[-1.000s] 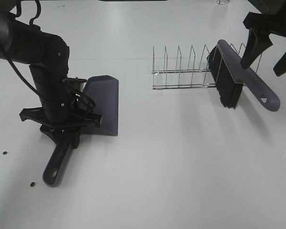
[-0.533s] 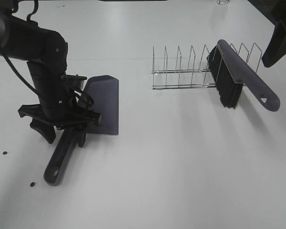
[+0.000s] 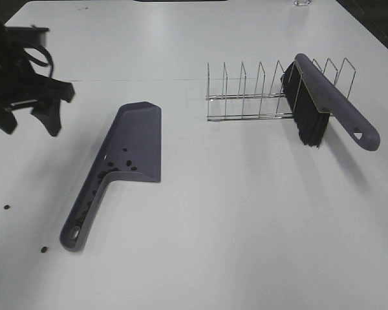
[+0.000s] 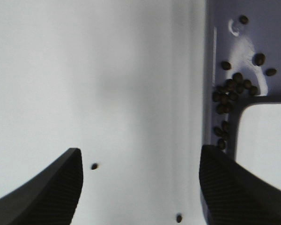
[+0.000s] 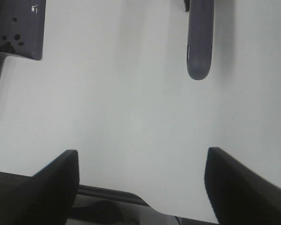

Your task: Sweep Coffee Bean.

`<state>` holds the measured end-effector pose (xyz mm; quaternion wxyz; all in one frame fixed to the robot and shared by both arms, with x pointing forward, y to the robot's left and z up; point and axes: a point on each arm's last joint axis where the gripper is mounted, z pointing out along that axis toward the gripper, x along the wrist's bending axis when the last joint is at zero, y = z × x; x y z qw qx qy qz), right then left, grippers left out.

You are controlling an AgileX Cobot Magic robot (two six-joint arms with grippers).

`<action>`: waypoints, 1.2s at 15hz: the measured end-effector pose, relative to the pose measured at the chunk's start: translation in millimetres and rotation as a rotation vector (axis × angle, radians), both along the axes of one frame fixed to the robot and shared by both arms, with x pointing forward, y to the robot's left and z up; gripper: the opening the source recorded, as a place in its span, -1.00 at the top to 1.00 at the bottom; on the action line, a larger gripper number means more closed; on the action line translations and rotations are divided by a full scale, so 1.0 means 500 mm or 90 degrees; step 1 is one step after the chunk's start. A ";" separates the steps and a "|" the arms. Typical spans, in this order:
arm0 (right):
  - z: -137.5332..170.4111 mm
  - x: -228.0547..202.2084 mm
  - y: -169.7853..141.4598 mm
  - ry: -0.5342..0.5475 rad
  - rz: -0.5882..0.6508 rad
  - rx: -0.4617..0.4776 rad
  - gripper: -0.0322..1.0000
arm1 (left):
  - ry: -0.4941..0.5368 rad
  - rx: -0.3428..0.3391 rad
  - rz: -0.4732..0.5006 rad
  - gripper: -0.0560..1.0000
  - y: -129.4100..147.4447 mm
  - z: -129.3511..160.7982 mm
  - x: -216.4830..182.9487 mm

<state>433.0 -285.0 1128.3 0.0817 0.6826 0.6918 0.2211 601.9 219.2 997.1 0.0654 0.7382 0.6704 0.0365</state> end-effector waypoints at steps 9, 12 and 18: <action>-0.017 -0.266 0.003 -0.186 -0.002 -0.018 -0.34 | -0.132 -0.002 0.057 -0.31 0.131 0.149 -0.318; -0.056 -0.323 -0.002 -0.229 -0.007 -0.045 -0.34 | -0.214 0.019 0.051 -0.31 0.148 0.157 -0.430; -0.133 -0.418 -0.007 -0.349 0.009 -0.099 -0.34 | -0.474 0.004 0.067 -0.31 0.171 0.163 -0.643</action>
